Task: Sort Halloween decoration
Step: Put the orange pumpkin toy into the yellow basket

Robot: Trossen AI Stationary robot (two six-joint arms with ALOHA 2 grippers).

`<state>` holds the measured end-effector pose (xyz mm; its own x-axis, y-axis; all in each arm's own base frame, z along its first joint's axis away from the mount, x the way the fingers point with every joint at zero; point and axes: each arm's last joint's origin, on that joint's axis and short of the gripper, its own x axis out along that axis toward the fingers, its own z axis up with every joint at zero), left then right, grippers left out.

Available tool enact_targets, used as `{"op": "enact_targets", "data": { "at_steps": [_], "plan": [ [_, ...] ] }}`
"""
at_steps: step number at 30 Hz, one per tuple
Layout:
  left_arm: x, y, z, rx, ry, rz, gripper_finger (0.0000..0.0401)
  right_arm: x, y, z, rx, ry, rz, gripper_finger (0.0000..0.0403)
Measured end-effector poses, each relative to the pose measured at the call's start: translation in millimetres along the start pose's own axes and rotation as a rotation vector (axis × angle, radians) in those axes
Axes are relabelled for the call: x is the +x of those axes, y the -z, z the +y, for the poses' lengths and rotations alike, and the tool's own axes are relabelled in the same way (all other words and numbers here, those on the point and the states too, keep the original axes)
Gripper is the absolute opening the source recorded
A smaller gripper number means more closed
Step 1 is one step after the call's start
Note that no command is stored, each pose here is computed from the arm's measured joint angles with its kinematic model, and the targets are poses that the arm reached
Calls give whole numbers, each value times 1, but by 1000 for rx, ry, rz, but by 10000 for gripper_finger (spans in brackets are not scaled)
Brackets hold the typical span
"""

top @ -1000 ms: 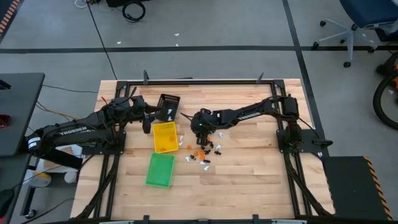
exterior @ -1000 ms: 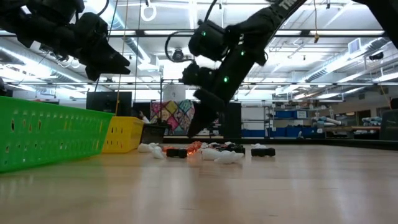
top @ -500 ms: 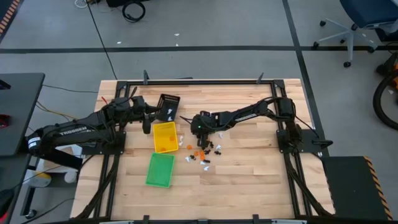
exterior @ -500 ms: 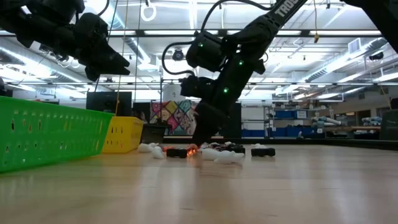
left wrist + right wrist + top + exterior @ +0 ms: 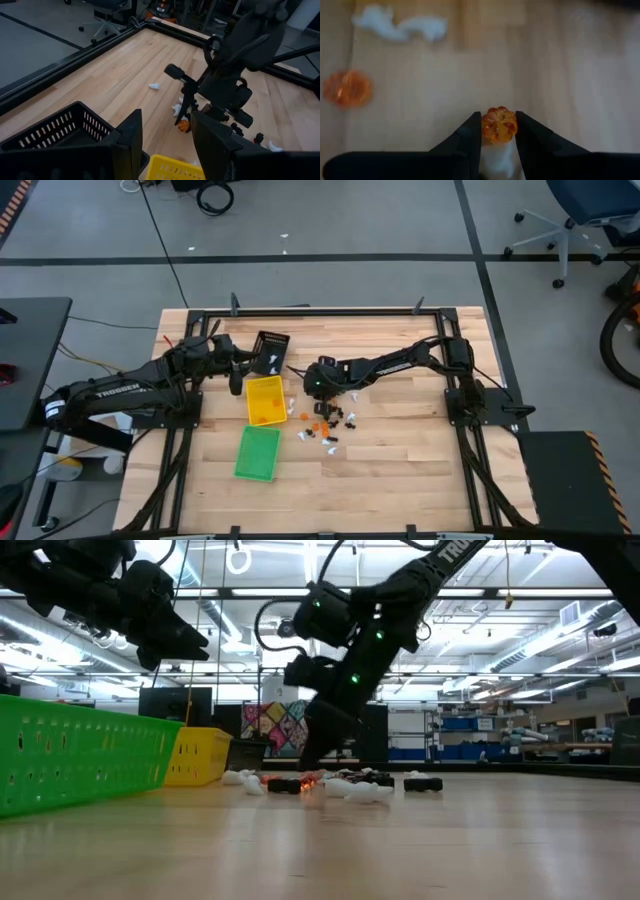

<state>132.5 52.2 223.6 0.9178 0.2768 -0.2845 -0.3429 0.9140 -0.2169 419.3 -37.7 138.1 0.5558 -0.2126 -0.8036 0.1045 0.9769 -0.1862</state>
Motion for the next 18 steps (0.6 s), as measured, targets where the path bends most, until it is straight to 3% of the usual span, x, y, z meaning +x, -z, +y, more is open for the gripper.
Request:
{"op": "enact_targets", "data": {
  "at_steps": [7, 18],
  "plan": [
    [0, 0, 0, 0, 0, -1, 142, -13, -34, -4, -14, 0, -112, 110],
    [0, -1, 0, 5, 1, -9, 142, -27, -76, 15, -34, -214, -507, 111]
  ]
}}
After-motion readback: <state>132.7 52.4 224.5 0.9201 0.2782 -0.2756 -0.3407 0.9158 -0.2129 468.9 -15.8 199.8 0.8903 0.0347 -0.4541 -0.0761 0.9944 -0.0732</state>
